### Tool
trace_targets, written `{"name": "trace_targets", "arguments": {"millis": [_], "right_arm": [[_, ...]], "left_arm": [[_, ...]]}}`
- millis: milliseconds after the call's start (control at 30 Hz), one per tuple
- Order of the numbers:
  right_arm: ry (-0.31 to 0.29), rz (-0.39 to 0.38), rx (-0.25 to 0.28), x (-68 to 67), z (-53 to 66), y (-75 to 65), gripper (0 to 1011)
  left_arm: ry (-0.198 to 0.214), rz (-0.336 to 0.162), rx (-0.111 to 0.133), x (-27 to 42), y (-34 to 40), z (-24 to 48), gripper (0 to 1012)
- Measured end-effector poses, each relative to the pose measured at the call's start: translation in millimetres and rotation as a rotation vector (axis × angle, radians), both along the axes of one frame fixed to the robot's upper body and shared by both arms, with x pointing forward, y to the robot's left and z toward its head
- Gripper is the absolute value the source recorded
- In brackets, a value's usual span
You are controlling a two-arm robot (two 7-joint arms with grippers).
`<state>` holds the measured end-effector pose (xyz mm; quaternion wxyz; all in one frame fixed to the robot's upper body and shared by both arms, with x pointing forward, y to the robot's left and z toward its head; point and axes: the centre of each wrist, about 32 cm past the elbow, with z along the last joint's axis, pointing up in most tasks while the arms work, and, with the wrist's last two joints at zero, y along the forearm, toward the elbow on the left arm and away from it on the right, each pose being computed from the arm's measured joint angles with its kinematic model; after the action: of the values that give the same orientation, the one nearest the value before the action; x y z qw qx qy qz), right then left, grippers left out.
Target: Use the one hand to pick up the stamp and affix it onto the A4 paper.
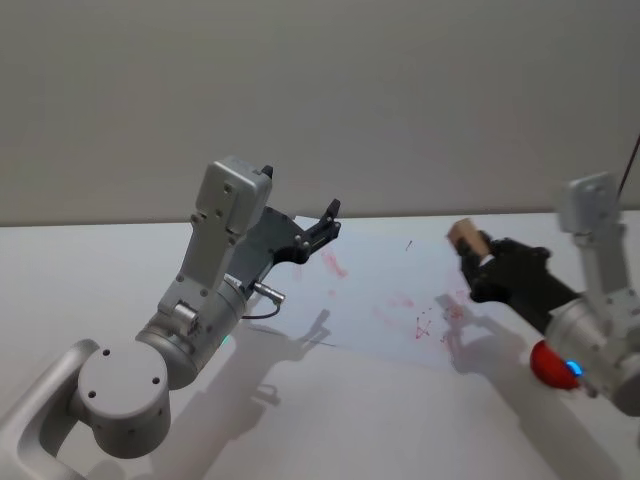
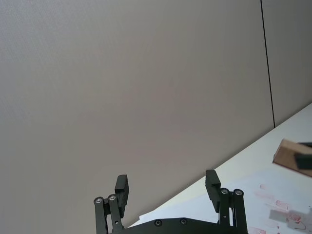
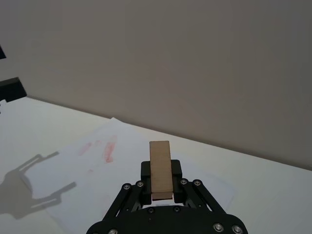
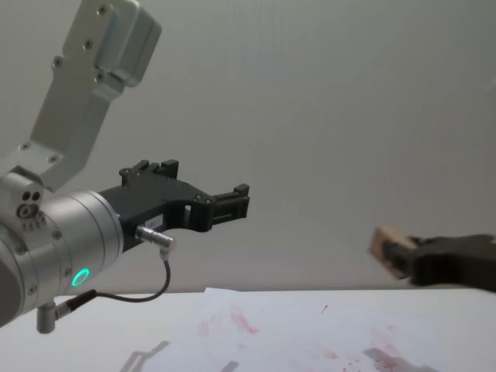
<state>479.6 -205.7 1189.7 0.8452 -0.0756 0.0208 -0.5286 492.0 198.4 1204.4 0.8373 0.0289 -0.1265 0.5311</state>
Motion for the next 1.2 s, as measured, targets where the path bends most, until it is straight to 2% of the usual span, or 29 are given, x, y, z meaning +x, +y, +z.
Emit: {"name": "trace_targets", "arguments": {"millis": [200,233,300,600,933,1200], "right_arm": [[0.010,-0.060,0.017,-13.8,6.3,-20.3,216],[0.023,-0.080,0.011,-19.9,6.9,-28.9,216],[0.030,-0.086,0.010,-21.8,6.9,-31.4,216],[0.125,-0.136,-0.056,-46.7,0.7,-63.5,216],[0.206,-0.135,-0.136,-59.6,-8.0,-81.5,216],[0.240,-0.119,-0.174,-61.3,-12.8,-85.6,216]], "left_arm": [[0.000,0.000,0.000,0.0,0.0,0.0,1001],[0.000,0.000,0.000,0.0,0.0,0.0,1001],[0.000,0.000,0.000,0.0,0.0,0.0,1001],[0.000,0.000,0.000,0.0,0.0,0.0,1001],[0.000,0.000,0.000,0.0,0.0,0.0,1001],[0.000,0.000,0.000,0.0,0.0,0.0,1001]]}}
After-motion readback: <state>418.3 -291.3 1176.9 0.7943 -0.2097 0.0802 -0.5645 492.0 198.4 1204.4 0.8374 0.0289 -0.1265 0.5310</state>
